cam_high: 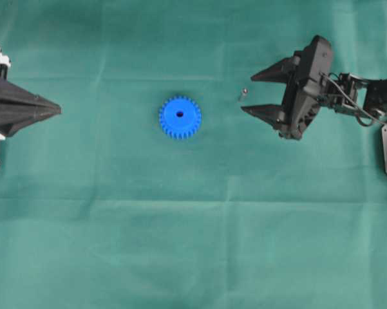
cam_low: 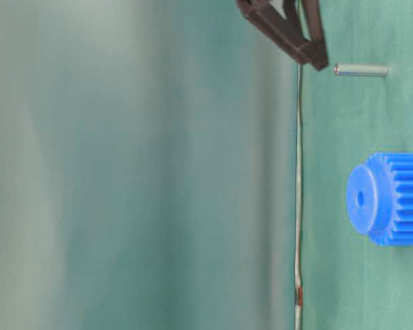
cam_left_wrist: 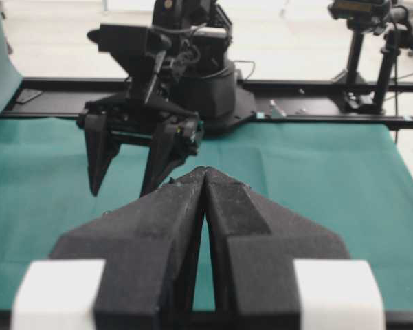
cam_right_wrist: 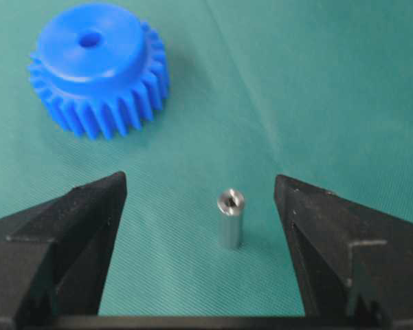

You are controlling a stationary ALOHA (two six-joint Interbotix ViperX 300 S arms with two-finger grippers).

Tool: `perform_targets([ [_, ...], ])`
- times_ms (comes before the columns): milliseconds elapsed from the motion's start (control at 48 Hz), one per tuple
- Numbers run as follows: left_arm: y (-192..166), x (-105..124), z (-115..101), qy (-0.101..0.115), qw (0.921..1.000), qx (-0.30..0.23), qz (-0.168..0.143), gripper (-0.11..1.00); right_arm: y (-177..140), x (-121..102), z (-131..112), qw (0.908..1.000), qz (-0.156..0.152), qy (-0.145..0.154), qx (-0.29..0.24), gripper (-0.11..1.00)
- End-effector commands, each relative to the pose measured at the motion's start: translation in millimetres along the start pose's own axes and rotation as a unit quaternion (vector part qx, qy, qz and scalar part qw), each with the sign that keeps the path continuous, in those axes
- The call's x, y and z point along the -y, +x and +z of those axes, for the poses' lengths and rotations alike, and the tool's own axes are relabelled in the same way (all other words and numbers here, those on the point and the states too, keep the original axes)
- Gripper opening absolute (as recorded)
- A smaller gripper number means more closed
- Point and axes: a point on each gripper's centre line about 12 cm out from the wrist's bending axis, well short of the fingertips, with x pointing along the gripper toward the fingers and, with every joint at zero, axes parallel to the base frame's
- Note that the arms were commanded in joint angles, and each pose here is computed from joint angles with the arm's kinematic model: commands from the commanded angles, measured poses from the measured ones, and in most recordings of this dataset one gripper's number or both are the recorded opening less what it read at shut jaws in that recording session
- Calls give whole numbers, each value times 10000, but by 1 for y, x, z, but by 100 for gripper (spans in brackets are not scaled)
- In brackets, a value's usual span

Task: Insert the shaft placed at a random location into the center hole of the medium gear at another random location.
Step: 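Move the open right gripper left over the upright silver shaft, then lower the right gripper and close it around the silver shaft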

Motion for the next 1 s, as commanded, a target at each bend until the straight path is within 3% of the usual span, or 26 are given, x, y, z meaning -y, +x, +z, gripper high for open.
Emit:
perform_targets([
  [0, 3, 0, 9, 8, 9999, 115, 5, 0, 5, 1, 5, 9998, -48, 127, 139, 86],
  [500, 3, 0, 7, 0, 10000, 46, 6, 0, 18, 5, -4, 9996, -168, 212, 64, 83],
  [562, 3, 0, 7, 0, 10000, 46, 6, 0, 18, 5, -4, 9996, -172, 203, 57, 76],
  [791, 3, 0, 7, 0, 10000, 46, 6, 0, 18, 5, -5, 9998, -165, 115, -22, 15],
  [979, 4, -1, 8, 1, 10000, 54, 14, 0, 18, 5, -6, 9998, -163, 100, -60, 13],
])
